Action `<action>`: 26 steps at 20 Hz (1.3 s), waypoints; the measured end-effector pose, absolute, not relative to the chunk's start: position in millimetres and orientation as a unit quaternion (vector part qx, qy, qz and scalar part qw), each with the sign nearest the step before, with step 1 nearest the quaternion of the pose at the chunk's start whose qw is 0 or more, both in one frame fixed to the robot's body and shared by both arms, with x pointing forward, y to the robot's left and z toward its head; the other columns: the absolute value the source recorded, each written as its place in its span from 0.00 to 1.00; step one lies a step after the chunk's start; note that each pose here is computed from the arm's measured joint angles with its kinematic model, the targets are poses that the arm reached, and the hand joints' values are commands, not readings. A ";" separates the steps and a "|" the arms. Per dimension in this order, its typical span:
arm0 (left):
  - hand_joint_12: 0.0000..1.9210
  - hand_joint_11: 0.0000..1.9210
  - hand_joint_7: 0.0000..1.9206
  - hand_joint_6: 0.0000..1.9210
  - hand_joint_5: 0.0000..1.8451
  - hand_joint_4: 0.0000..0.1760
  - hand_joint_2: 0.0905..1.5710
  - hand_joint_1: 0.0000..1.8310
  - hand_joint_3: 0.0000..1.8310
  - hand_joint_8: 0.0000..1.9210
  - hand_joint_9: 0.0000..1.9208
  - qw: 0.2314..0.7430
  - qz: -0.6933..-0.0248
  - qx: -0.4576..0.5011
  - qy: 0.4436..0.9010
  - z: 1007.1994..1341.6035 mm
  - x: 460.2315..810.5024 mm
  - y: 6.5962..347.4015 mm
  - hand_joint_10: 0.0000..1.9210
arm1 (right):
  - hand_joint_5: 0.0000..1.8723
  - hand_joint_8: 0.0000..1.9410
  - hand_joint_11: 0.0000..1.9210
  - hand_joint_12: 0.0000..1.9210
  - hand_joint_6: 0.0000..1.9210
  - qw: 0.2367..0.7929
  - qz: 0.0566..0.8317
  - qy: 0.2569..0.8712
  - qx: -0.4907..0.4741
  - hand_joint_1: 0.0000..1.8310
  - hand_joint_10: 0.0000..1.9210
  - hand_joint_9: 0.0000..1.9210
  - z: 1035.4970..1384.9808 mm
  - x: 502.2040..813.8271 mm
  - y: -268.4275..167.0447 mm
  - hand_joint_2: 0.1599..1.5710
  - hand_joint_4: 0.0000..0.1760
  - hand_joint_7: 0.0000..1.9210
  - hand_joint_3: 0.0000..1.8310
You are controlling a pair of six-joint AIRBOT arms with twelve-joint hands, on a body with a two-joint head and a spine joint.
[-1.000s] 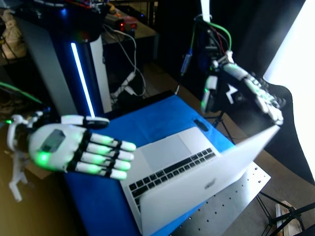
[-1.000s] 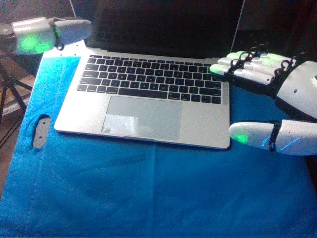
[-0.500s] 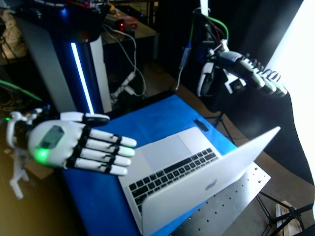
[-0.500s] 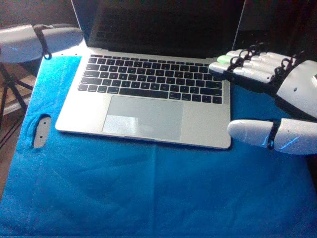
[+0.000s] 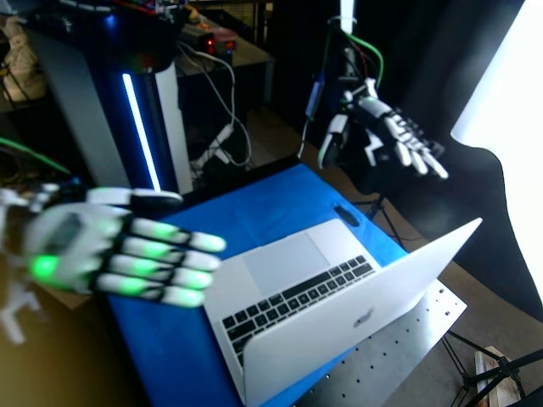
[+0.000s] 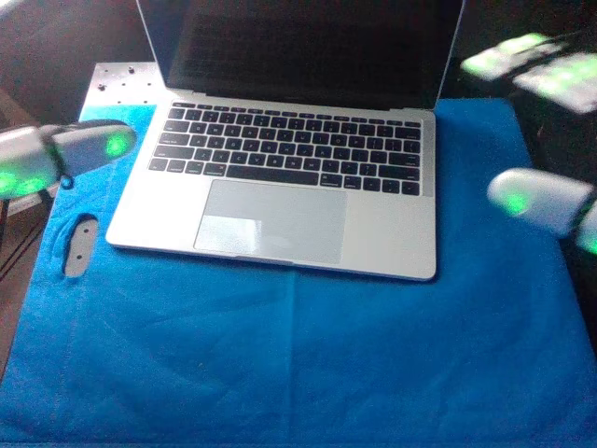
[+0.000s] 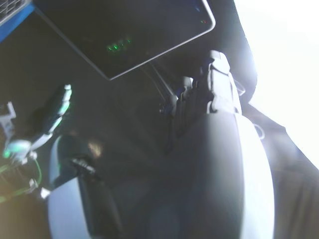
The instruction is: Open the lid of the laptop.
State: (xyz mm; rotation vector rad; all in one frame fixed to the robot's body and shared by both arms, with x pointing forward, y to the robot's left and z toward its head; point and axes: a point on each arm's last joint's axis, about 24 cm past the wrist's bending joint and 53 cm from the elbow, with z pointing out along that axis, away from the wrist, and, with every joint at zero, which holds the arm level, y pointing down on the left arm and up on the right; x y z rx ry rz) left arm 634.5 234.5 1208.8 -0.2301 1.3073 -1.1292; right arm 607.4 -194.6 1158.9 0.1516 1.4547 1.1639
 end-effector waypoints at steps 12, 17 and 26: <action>0.26 0.00 0.10 0.00 0.08 0.26 0.68 0.25 0.00 0.00 0.10 0.628 -0.534 -0.166 0.541 1197.4 596.3 262.8 0.00 | 0.09 0.00 0.12 0.03 0.01 0.668 0.510 0.530 0.110 0.27 0.00 0.10 1212.1 582.5 -239.2 0.73 0.32 0.10 0.00; 0.13 0.00 0.06 0.00 0.03 0.31 0.73 0.14 0.00 0.00 0.06 0.623 -0.538 -0.164 0.544 1195.8 594.0 258.9 0.00 | 0.09 0.00 0.11 0.02 0.00 0.670 0.508 0.530 0.110 0.16 0.00 0.10 1213.8 583.2 -241.2 0.75 0.32 0.10 0.01; 0.00 0.00 0.05 0.01 0.02 0.28 0.80 0.11 0.00 0.00 0.04 0.624 -0.535 -0.167 0.545 1194.6 594.7 261.4 0.01 | 0.05 0.01 0.07 0.01 0.00 0.670 0.507 0.530 0.111 0.17 0.01 0.08 1213.6 583.4 -241.5 0.78 0.14 0.09 0.00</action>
